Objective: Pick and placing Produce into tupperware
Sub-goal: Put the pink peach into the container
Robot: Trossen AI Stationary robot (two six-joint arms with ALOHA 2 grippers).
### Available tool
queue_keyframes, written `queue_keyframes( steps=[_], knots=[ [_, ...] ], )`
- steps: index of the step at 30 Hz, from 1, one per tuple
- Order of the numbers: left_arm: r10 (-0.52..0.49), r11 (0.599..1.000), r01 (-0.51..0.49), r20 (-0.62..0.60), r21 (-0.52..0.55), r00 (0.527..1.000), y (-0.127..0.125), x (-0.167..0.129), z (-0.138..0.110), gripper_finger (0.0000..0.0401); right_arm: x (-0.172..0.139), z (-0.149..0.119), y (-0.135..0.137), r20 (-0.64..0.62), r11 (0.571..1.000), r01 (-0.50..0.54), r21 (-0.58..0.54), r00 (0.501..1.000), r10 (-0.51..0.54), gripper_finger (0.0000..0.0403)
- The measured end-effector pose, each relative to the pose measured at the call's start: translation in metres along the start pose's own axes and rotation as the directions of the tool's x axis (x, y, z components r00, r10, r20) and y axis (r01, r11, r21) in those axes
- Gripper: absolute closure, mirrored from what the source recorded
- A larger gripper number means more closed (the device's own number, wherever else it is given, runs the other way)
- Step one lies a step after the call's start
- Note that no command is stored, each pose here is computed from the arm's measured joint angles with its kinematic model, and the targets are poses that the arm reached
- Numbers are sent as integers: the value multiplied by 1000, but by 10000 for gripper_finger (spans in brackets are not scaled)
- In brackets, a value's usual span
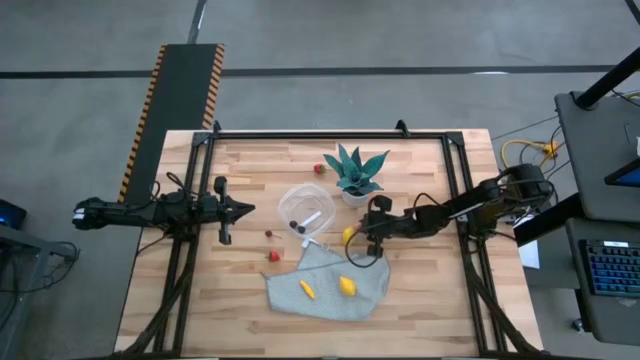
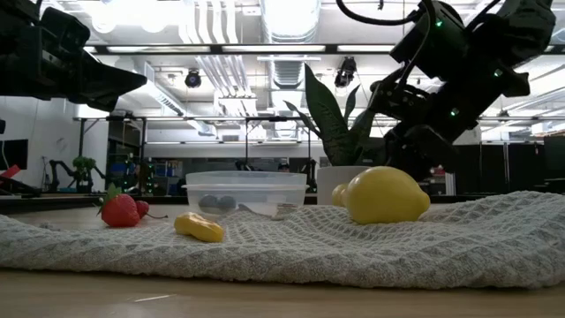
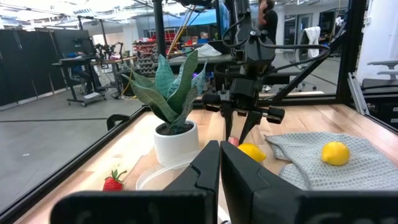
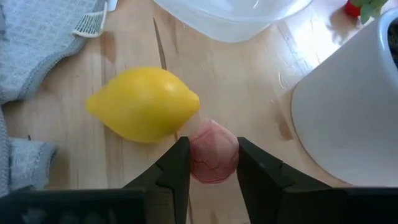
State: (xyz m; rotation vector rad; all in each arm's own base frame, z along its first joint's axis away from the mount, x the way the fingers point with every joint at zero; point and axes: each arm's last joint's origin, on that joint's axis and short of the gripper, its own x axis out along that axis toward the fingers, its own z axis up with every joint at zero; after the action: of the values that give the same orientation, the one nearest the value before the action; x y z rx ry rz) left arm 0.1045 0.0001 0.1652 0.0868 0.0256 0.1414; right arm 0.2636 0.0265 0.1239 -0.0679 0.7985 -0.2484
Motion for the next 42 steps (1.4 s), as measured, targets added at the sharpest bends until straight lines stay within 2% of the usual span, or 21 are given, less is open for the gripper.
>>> queue_keyframes(
  steps=[14, 26, 34, 42],
  knots=[
    [0, 1000, 0, -1, 0, 1000, 0, 0, 0, 401, -6, 10, -2, -22, 999, 29, -19, 999, -30, 299],
    [0, 1000, 0, -1, 0, 1000, 0, 0, 0, 401, -35, 33, -3, 108, 1000, -6, -2, 994, 7, 299],
    [0, 1000, 0, -1, 0, 1000, 0, 0, 0, 401, -64, 48, 13, 222, 996, -83, -24, 971, 86, 299],
    [-1, 1000, 1, -1, 0, 1000, 0, 0, 0, 401, -81, 61, 27, 283, 989, -131, -65, 948, 144, 319]
  ],
)
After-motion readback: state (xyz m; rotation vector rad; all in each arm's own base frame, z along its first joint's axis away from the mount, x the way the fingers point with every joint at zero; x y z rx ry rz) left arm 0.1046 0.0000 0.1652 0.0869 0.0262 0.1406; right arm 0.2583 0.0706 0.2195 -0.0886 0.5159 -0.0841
